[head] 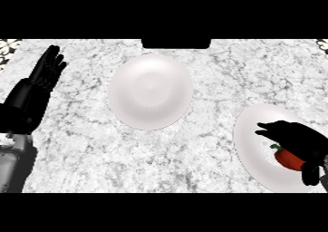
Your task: Pick the bell pepper from the plate and place it in the plate
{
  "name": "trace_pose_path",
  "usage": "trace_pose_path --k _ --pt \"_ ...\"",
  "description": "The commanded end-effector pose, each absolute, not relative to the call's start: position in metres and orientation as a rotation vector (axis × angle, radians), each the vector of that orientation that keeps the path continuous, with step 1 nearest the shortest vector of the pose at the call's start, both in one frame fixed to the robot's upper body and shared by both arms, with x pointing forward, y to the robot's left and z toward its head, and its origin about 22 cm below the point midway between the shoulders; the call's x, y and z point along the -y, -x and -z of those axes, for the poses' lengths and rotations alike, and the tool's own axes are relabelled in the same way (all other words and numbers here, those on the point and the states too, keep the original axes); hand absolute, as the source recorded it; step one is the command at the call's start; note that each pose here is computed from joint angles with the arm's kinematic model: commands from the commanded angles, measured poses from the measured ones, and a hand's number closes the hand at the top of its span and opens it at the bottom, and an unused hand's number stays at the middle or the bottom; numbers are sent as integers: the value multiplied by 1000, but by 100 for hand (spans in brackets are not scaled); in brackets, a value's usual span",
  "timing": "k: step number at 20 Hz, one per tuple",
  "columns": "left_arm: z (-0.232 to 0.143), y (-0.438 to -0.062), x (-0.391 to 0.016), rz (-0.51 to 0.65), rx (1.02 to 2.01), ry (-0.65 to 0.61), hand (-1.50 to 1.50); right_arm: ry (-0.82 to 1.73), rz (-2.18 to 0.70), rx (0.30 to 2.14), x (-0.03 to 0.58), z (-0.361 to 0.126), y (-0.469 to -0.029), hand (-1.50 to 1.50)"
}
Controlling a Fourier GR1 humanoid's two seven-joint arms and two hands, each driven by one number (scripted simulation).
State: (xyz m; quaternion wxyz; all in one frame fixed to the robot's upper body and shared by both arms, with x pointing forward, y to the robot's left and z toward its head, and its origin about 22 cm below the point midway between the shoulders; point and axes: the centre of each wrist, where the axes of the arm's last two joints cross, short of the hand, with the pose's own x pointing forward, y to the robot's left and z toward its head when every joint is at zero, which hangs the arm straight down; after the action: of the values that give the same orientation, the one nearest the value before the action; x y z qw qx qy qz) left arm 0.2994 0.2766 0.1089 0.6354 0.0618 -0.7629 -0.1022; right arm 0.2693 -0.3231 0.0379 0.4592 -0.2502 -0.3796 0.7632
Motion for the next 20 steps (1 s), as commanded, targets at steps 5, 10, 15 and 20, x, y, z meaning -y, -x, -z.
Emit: trace_pose_path --k 5,10,15,20 --pt "-107 -290 -269 226 1743 -129 0 715 -1800 1286 315 -26 -280 150" --pt "-115 -306 -256 307 1804 -47 0 745 -1774 1397 309 -89 -361 150" --pt "-124 -310 -243 356 1836 10 0 789 -1716 1524 314 -137 -392 150" --pt "-124 -314 -233 372 1834 32 0 722 -1672 1692 325 -169 -413 150"
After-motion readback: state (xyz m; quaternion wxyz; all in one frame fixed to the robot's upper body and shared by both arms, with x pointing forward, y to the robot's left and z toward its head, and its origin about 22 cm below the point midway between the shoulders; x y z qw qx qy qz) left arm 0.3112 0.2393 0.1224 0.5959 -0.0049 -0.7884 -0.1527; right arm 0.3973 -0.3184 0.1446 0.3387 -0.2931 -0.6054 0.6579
